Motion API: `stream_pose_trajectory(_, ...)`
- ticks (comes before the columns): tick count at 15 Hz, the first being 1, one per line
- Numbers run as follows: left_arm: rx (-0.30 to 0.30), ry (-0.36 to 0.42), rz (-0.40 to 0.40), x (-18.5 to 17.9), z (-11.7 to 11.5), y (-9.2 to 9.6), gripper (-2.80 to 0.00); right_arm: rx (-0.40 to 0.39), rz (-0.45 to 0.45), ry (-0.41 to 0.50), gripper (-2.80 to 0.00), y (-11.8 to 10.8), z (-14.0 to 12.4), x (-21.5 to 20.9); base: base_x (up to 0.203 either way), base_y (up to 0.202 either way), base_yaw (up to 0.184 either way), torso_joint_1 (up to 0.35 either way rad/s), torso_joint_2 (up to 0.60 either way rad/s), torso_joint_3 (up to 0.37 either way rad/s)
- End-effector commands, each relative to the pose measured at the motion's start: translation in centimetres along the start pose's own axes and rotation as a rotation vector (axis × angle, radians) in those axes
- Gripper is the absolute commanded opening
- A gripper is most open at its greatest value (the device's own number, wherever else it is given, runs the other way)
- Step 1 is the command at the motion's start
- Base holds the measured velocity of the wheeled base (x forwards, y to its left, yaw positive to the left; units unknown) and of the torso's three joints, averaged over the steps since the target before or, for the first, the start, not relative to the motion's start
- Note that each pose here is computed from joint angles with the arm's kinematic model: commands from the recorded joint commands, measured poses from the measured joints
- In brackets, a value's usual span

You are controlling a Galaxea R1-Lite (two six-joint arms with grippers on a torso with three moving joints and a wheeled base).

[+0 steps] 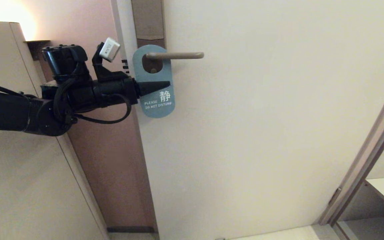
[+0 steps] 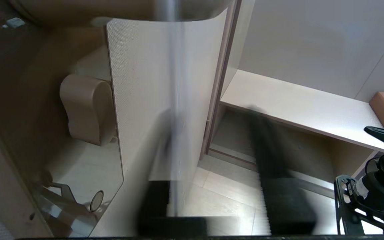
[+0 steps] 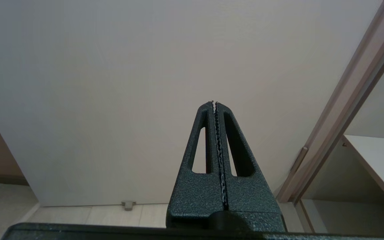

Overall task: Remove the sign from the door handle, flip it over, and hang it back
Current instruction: Take down the sign

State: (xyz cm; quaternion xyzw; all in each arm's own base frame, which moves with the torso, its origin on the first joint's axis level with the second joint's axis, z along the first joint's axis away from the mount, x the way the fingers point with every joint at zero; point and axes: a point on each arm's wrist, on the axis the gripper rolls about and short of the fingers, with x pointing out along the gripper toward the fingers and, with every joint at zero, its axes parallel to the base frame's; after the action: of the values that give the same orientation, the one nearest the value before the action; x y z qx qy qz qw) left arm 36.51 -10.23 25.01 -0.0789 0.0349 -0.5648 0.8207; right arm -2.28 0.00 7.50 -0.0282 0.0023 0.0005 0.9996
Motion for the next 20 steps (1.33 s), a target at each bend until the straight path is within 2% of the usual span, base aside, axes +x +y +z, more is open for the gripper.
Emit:
stream_pose_trajectory(1,0.013,-0.008,-0.007,-0.2,0.6,-0.5,-2.8,0.0,0.001,0.0,-2.8,0.0,0.0,0.0,0.0,0.0,0.0,0.0,0.0,0.0)
stream_pose_trajectory(7,0.037,-0.025,-0.007,-0.8,1.6,-1.5,-2.8,0.0,0.001,0.0,-2.8,0.0,0.0,0.0,0.0,0.0,0.0,0.0,0.0,0.0)
stream_pose_trajectory(11,0.044,-0.039,0.037,-1.1,1.9,-2.1,-2.8,-0.001,0.001,0.0,-2.8,0.0,0.0,0.0,0.0,0.0,0.0,0.0,0.0,0.0)
stream_pose_trajectory(20,0.019,-0.017,0.055,-0.6,0.5,-3.5,-2.8,-0.002,0.001,0.0,-2.8,0.0,0.0,0.0,0.0,0.0,0.0,0.0,0.0,0.0)
